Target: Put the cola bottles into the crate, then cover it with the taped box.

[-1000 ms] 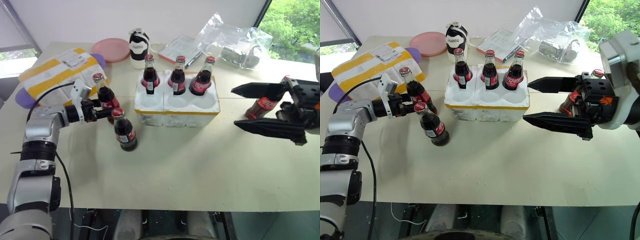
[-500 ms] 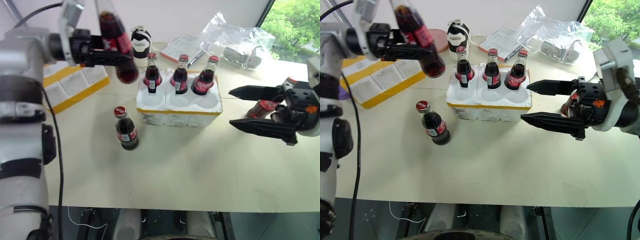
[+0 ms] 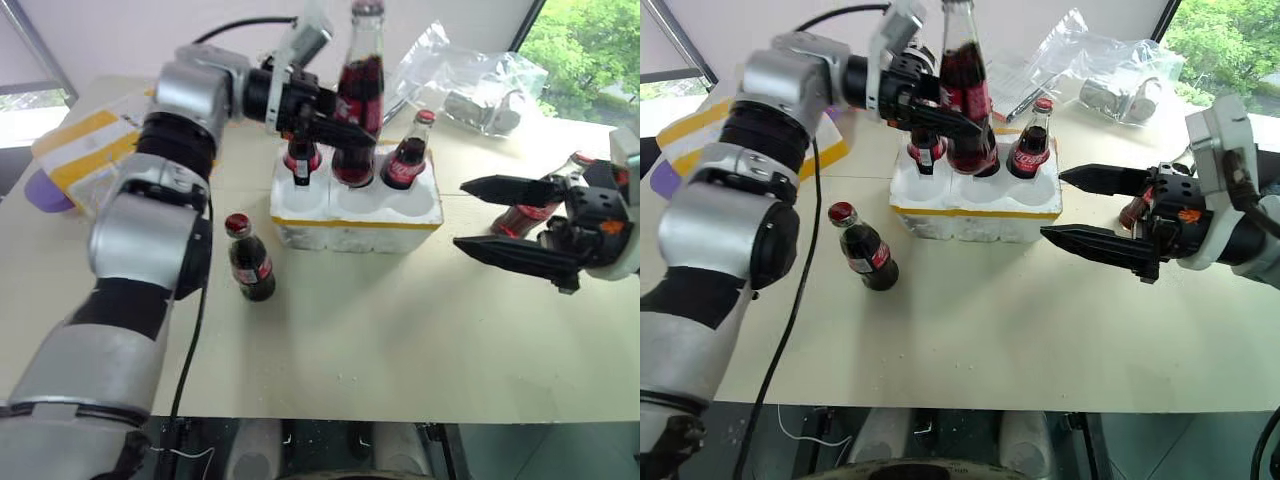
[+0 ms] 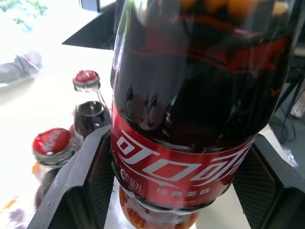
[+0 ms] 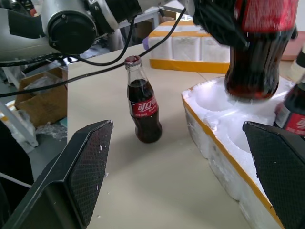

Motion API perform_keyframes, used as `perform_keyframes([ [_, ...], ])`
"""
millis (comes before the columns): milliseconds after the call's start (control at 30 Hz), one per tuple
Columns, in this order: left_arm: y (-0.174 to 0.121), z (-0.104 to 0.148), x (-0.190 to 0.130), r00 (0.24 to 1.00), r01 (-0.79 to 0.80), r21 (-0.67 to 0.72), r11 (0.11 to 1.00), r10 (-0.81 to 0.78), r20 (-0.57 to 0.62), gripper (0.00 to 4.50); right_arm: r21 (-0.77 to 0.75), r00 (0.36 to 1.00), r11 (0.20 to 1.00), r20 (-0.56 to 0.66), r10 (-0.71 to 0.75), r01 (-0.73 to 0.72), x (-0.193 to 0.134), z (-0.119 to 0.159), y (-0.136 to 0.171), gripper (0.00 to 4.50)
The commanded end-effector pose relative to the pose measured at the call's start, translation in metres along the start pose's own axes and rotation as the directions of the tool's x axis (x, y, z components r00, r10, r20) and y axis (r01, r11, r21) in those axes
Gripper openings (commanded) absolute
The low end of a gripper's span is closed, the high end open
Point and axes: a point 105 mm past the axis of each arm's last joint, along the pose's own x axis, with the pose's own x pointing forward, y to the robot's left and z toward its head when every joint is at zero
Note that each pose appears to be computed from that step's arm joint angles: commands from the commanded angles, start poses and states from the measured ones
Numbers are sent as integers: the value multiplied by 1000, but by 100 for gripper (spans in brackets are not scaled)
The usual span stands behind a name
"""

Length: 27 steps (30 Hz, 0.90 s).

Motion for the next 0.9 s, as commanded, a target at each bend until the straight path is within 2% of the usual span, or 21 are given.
perform_keyframes([
  [33,0,31,8,999,-33,114,993,33,7,282,-58,999,998,41,-19,22,-4,10,4,450],
  [333,4,24,32,995,-73,144,987,82,-55,282,-56,996,996,65,-61,64,-4,5,0,450],
  [733,-12,57,41,1000,-17,73,997,18,-21,282,-51,993,995,78,-86,90,-5,1,-1,450],
  [900,-3,56,35,986,-141,5,990,141,-91,282,-46,992,994,83,-97,101,-5,1,-2,450],
])
